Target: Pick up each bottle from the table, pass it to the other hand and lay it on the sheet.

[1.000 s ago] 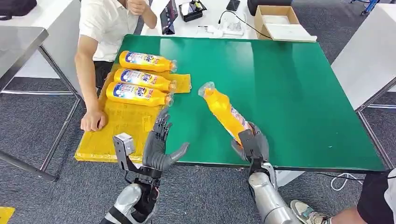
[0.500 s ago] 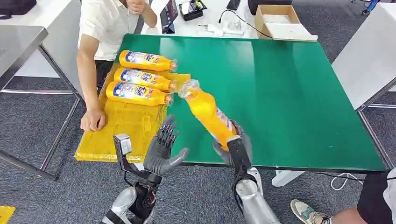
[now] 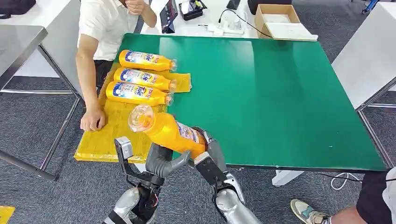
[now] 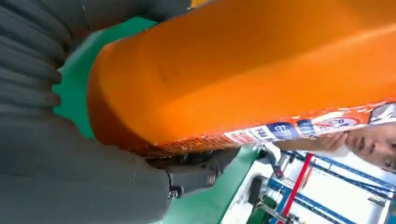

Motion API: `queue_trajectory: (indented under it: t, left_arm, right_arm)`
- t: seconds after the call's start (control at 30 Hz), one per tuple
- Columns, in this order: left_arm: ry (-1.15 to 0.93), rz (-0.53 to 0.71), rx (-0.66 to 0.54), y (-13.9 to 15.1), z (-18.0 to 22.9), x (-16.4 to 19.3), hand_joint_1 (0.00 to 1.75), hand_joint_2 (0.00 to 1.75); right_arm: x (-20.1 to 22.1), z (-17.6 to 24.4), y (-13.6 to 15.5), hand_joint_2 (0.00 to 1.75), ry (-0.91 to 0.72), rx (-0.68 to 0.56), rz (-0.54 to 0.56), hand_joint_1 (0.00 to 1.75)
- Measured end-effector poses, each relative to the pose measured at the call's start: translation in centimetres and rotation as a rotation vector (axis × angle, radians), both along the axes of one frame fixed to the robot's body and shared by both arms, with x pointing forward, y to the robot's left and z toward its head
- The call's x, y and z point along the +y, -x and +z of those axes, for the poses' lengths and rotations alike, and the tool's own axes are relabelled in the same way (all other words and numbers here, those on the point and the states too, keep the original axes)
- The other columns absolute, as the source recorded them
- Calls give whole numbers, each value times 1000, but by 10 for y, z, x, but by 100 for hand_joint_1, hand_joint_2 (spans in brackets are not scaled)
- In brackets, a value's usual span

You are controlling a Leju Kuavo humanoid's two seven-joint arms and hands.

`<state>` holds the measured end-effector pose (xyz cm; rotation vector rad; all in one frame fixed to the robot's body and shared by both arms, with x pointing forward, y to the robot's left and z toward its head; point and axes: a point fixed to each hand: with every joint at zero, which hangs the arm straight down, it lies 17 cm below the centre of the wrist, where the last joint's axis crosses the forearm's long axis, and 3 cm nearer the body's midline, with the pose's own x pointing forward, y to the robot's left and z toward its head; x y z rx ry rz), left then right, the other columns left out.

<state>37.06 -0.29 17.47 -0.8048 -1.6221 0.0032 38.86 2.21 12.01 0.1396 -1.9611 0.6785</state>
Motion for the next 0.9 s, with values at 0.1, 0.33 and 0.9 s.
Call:
queue_trajectory:
  t: [0.1,0.33,0.9]
  left_arm:
    - [0,1,-2,0,0,0,0,175]
    - [0,32,-40,-3,6,5,0,175]
    - [26,90,-37,-6,8,23,175,175]
  right_arm:
    - [6,0,5,175,6,-5,22,175]
    - [21,1,10,175,34,-2,67,175]
    - [38,-9,14,175,102,12,152,169]
